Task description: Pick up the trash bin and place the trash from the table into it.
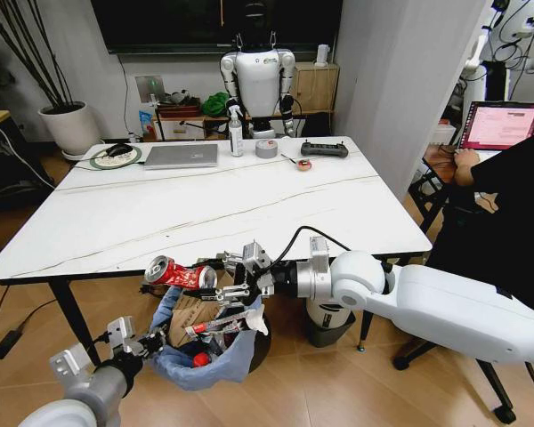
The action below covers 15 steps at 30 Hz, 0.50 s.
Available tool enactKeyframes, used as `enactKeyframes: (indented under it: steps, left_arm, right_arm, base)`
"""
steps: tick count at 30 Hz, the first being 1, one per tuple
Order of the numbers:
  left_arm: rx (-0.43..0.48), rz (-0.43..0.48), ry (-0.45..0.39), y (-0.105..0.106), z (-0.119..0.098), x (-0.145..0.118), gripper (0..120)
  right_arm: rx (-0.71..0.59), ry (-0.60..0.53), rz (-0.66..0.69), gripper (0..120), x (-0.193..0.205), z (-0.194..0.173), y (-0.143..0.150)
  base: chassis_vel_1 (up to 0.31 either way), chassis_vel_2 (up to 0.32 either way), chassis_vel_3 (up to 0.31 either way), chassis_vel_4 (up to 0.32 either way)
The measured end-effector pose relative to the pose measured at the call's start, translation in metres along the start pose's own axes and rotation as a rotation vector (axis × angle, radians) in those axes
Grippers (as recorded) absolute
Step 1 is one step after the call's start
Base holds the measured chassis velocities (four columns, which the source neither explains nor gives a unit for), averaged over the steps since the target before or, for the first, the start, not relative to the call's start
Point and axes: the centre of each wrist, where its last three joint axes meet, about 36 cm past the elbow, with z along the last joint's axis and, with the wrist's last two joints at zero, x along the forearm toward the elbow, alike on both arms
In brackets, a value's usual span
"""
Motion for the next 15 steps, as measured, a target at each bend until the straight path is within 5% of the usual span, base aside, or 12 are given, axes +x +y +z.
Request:
enactKeyframes:
  steps: [15]
  left_arm:
    - [0.003, -0.005, 0.004, 0.0019, 0.0014, -0.0031, 0]
  right_arm:
    - [0.088, 0.125, -0.056, 49, 0.0039, -0.0109, -0.0066]
  base:
    - [0.000, 0.000, 0.000, 0.000]
